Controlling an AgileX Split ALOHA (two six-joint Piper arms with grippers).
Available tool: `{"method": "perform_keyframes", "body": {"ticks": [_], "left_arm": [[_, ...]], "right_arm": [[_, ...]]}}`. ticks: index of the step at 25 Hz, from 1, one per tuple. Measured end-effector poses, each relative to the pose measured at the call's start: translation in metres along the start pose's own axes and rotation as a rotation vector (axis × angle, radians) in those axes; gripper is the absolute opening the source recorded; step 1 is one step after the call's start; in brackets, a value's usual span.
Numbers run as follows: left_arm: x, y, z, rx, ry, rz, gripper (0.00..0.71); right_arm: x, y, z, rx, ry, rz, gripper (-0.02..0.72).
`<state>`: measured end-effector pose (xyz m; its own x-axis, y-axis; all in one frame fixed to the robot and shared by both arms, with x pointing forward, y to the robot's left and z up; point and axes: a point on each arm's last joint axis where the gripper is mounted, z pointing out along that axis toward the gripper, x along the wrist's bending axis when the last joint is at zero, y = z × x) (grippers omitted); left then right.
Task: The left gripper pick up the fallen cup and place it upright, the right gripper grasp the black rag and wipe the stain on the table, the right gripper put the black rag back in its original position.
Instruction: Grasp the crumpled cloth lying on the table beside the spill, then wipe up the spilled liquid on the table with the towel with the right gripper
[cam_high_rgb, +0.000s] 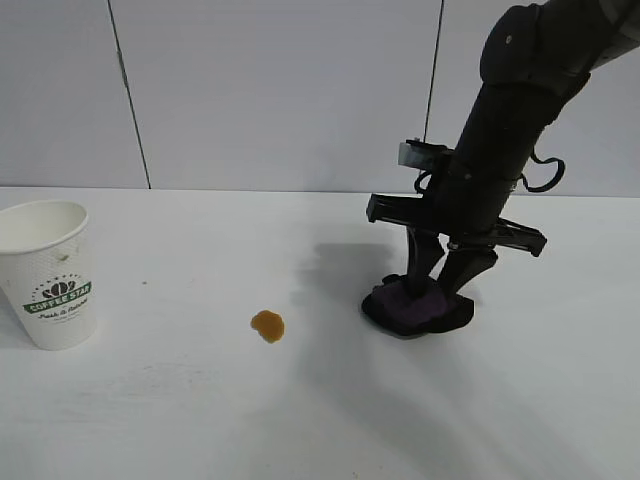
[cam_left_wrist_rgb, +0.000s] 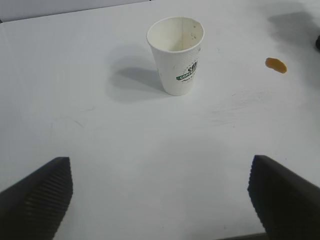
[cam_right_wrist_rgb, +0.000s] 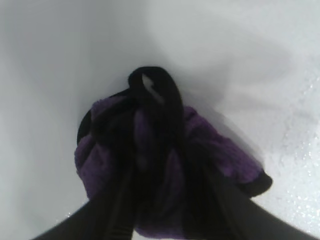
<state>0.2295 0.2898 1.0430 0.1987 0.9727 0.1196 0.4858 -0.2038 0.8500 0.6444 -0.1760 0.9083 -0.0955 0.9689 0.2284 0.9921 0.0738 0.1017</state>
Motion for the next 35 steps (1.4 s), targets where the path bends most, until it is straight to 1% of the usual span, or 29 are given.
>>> {"method": "perform_keyframes", "body": {"ticks": [1, 3, 10, 17, 22, 24, 28, 35], "left_arm": [[0.0, 0.0, 0.0, 0.0, 0.0, 0.0, 0.687], [0.0, 0.0, 0.0, 0.0, 0.0, 0.0, 0.687], [0.0, 0.0, 0.0, 0.0, 0.0, -0.001, 0.687], [0.0, 0.0, 0.0, 0.0, 0.0, -0.001, 0.687], [0.0, 0.0, 0.0, 0.0, 0.0, -0.001, 0.687], [0.0, 0.0, 0.0, 0.0, 0.0, -0.001, 0.687], [0.0, 0.0, 0.0, 0.0, 0.0, -0.001, 0.687], [0.0, 0.0, 0.0, 0.0, 0.0, -0.001, 0.687]], "right_arm": [[0.0, 0.0, 0.0, 0.0, 0.0, 0.0, 0.06], [0.0, 0.0, 0.0, 0.0, -0.001, -0.001, 0.046], [0.002, 0.0, -0.01, -0.011, 0.003, -0.006, 0.043], [0.01, -0.001, -0.032, -0.051, 0.043, -0.022, 0.043], [0.013, -0.003, -0.04, -0.041, 0.064, -0.033, 0.042], [0.015, -0.005, -0.04, -0.026, 0.082, -0.039, 0.041], [0.033, -0.009, -0.037, -0.013, 0.121, -0.083, 0.041], [0.092, -0.025, -0.027, -0.028, 0.177, -0.194, 0.041]]}}
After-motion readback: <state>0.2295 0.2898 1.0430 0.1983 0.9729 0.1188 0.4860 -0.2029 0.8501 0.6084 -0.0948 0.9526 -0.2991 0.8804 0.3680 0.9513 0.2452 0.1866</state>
